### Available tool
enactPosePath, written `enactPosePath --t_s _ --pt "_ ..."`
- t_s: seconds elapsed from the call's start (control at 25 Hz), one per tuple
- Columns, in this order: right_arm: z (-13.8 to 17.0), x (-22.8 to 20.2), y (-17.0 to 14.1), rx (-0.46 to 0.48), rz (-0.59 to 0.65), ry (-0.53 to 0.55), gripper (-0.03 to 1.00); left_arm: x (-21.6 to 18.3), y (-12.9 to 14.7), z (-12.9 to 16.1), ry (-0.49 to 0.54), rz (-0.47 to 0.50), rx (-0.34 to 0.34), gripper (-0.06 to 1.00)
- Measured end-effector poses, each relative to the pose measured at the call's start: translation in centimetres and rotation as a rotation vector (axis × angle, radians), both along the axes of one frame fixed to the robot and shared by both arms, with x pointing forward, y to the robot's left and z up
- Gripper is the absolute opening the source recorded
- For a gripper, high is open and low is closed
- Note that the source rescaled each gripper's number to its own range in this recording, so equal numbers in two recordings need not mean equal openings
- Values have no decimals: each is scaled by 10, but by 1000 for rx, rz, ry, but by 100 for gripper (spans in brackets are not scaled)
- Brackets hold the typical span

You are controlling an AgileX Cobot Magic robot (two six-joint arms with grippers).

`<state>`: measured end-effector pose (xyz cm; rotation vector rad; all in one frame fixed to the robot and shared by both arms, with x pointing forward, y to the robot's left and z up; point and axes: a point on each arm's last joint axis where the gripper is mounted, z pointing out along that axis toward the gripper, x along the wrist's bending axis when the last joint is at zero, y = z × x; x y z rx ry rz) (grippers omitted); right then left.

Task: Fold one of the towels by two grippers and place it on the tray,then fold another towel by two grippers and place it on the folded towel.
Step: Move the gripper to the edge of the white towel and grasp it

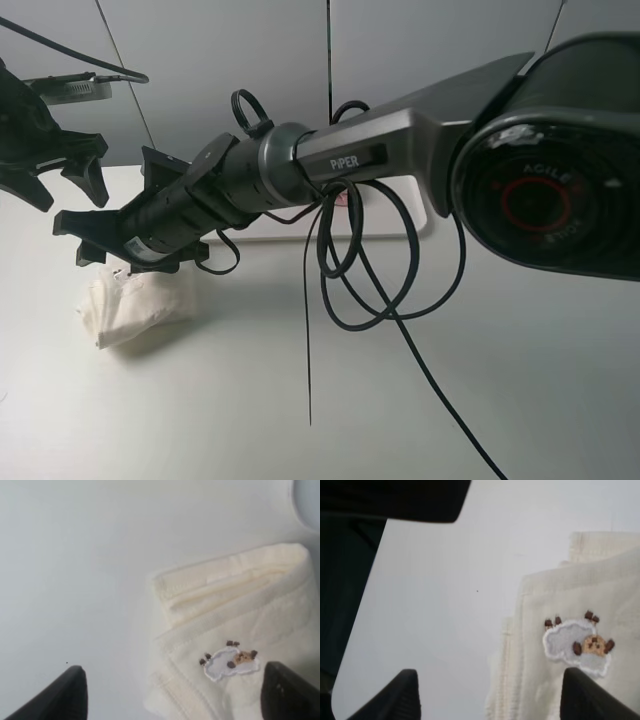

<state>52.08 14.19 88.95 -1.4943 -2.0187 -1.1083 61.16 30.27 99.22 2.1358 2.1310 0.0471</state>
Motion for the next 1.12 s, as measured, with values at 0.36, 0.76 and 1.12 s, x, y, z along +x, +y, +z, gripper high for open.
enactPosePath --t_s 0.36,0.76,1.12 --pt "-6 36 -39 -73 74 29 73 0 0 0 2 1 -2 90" --pt "-37 40 -53 -204 108 56 76 0 -1 0 2 2 -10 90" --pt "-43 35 -40 -195 165 84 75 0 -3 0 -4 -3 -34 90"
